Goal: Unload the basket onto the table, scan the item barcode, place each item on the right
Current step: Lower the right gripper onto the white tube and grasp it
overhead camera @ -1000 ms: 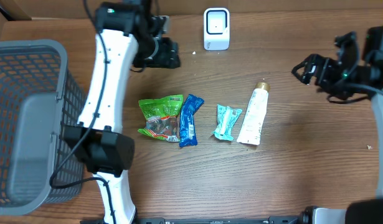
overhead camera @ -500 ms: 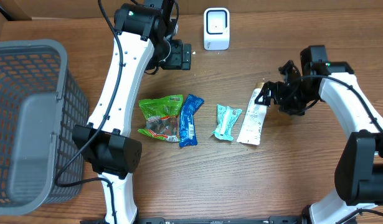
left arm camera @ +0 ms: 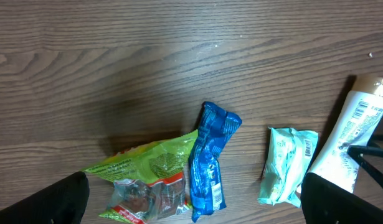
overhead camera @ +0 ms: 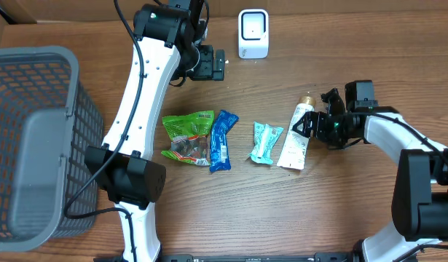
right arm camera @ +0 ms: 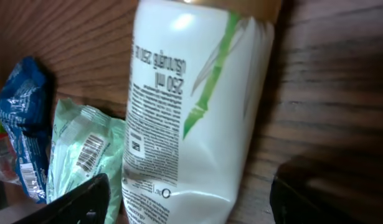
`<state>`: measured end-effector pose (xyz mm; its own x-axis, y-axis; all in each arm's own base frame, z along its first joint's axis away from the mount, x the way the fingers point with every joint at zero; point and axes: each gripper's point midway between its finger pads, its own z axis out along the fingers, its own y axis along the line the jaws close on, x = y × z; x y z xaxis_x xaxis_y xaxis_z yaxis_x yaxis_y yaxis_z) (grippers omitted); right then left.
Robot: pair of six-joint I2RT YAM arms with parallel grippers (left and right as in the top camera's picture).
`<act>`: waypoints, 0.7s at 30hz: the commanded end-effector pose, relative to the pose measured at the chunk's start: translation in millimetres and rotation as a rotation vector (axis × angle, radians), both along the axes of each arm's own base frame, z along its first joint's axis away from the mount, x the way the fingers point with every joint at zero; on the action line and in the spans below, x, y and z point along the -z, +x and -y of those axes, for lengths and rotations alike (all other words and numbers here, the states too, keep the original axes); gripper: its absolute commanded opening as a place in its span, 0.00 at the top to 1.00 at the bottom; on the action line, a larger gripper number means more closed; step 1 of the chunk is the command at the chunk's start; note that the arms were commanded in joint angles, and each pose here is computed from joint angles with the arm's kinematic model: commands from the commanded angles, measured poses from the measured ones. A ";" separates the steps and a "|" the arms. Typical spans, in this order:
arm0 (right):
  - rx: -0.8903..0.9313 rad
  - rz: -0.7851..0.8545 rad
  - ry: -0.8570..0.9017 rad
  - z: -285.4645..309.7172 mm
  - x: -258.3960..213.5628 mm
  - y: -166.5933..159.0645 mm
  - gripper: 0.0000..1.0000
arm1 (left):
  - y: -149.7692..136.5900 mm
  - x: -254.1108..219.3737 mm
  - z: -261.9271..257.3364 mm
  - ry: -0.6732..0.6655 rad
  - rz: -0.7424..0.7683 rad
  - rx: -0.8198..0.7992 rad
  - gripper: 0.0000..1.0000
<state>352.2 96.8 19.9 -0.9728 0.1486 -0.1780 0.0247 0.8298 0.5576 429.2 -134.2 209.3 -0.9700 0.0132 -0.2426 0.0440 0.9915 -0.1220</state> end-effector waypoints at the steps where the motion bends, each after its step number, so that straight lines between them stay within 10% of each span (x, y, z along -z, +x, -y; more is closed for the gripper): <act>1: 0.024 -0.026 0.009 -1.7 10.0 -8.4 0.22 | 3.1 -14.1 -2.8 -0.002 0.044 -0.016 0.00; 16: 0.016 -0.037 -0.005 -9.8 25.9 -22.0 0.41 | 4.6 -14.0 -8.4 0.030 0.053 -0.022 0.00; 21: 0.017 -0.022 -0.004 -9.5 32.3 -25.3 0.69 | 4.6 -14.0 -8.4 0.030 0.053 -0.022 0.00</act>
